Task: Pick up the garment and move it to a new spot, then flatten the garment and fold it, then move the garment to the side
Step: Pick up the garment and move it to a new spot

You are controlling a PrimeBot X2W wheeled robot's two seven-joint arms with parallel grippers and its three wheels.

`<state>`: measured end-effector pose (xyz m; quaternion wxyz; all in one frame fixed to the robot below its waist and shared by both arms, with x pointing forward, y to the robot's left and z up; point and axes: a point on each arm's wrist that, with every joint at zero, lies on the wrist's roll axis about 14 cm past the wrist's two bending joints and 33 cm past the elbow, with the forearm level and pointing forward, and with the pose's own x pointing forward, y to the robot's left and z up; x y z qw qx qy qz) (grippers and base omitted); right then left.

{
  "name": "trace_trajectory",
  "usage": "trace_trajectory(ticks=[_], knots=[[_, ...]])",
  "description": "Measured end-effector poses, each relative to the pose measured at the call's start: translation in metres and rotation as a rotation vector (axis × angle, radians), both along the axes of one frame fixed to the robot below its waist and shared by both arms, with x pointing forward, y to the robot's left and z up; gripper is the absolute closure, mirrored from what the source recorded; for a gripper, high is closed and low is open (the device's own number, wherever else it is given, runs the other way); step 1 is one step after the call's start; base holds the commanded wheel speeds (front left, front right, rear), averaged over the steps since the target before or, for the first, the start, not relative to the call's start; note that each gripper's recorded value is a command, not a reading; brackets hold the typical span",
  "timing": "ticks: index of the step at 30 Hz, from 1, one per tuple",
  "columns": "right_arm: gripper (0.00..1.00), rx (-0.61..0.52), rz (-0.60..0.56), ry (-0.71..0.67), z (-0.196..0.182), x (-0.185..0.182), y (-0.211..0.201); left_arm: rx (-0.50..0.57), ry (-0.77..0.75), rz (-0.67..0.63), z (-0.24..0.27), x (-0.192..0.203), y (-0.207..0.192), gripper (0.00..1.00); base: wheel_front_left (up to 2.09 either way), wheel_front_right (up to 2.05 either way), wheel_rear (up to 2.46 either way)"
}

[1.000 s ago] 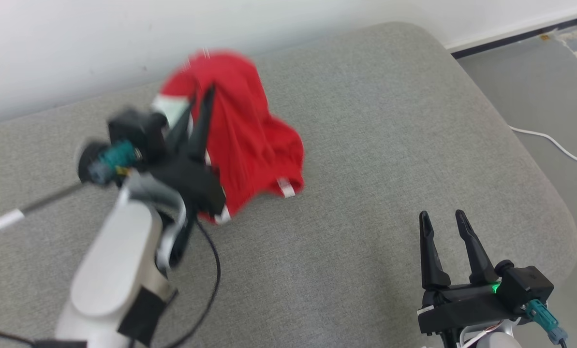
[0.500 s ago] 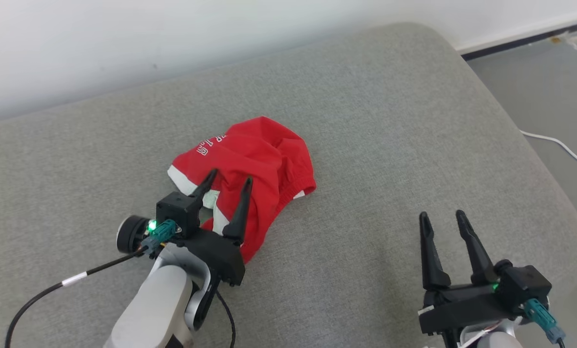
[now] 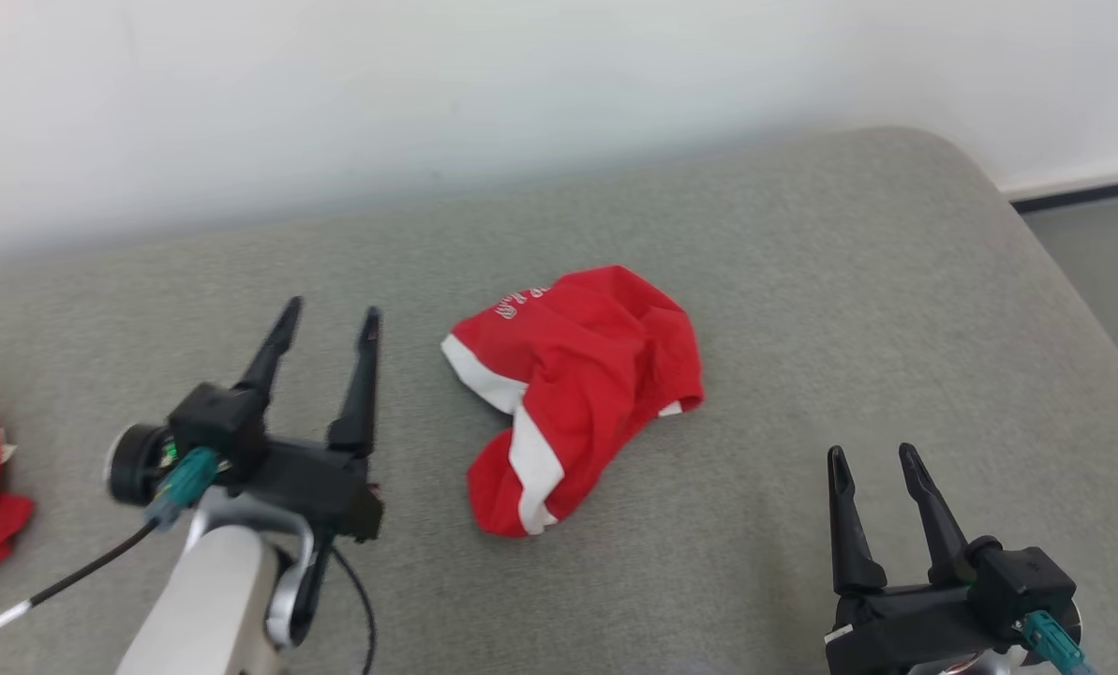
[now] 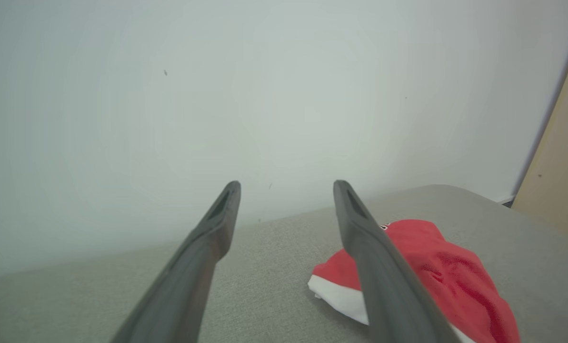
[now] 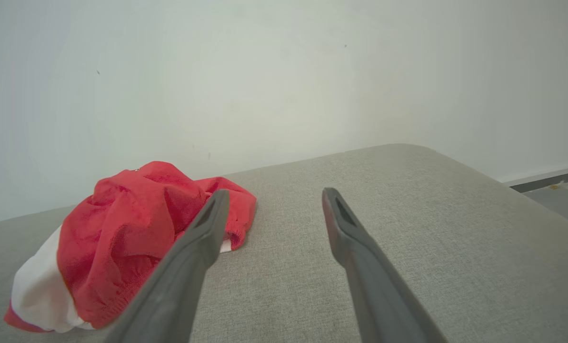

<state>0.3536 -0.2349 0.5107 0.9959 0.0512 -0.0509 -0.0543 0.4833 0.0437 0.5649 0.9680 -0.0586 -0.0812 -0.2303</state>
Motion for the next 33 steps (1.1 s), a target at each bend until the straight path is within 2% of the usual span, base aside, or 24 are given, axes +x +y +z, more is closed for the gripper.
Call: trace_trajectory(ticks=[8,14,21,33], knots=[[0.00,0.004,0.084,-0.017,0.004,0.009,0.027,-0.006,-0.054,0.209,0.010,-0.032,0.086,0.00,0.00,0.00,0.00],[0.00,0.005,0.125,-0.038,0.011,0.013,0.041,-0.011,-0.070,0.318,0.009,-0.065,0.126,0.00,0.00,0.00,0.00],[0.00,0.006,0.147,-0.040,0.011,0.013,0.048,0.004,-0.016,0.371,-0.015,-0.093,0.143,0.00,0.00,0.00,0.00],[0.00,0.006,0.152,-0.020,0.004,0.009,0.049,0.000,0.036,0.451,-0.036,-0.113,0.161,0.00,0.00,0.00,0.00]])
